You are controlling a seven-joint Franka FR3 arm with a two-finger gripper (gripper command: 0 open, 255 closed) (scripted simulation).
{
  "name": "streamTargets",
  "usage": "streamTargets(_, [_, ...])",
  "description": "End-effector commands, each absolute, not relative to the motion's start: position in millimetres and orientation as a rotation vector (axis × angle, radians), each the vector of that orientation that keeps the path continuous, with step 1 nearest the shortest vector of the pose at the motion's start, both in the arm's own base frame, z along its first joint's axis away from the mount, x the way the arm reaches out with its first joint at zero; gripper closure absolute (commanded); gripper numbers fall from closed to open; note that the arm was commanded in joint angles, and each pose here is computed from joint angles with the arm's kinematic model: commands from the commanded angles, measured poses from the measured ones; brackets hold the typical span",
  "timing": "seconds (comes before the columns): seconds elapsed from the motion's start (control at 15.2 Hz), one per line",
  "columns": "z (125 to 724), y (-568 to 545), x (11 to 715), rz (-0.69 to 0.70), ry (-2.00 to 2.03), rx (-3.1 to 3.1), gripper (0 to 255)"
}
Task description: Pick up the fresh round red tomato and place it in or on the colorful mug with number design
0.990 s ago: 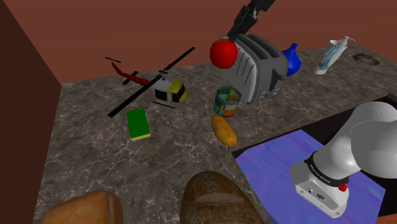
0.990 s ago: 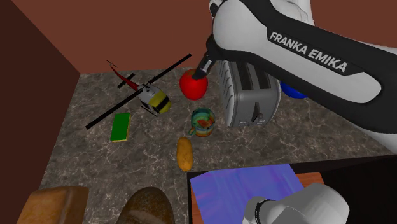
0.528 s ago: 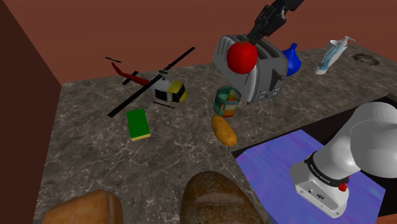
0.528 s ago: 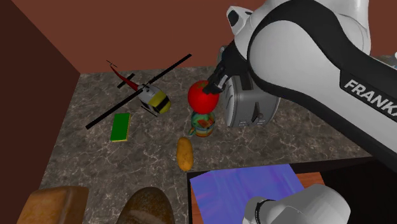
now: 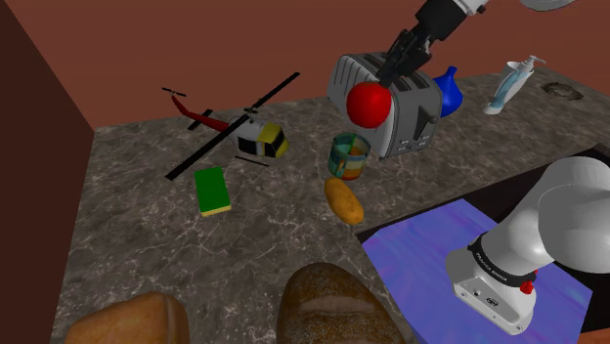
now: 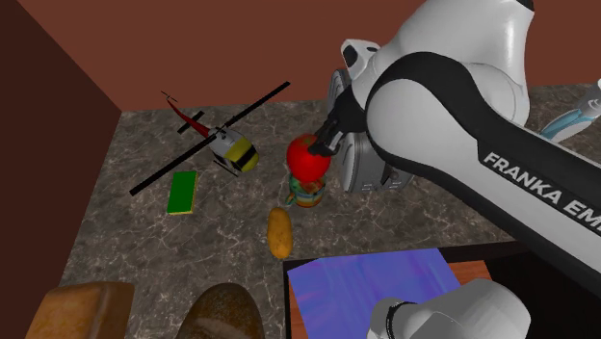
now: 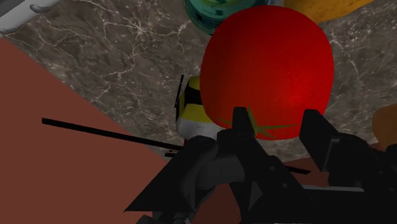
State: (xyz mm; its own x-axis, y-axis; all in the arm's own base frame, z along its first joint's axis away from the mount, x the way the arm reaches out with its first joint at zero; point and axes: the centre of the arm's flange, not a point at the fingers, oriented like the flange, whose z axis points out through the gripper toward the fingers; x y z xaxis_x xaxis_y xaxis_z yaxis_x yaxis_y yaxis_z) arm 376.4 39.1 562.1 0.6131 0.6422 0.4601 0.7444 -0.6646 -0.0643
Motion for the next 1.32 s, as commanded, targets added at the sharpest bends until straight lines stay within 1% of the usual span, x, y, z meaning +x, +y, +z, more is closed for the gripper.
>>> streamTargets(0.0, [552, 39, 377, -0.594, -1.135, -2.591, 255])
streamTargets(0.99, [472, 39, 377, -0.594, -1.135, -2.591, 255])
streamTargets(1.25, [472, 39, 377, -0.594, -1.135, -2.591, 255])
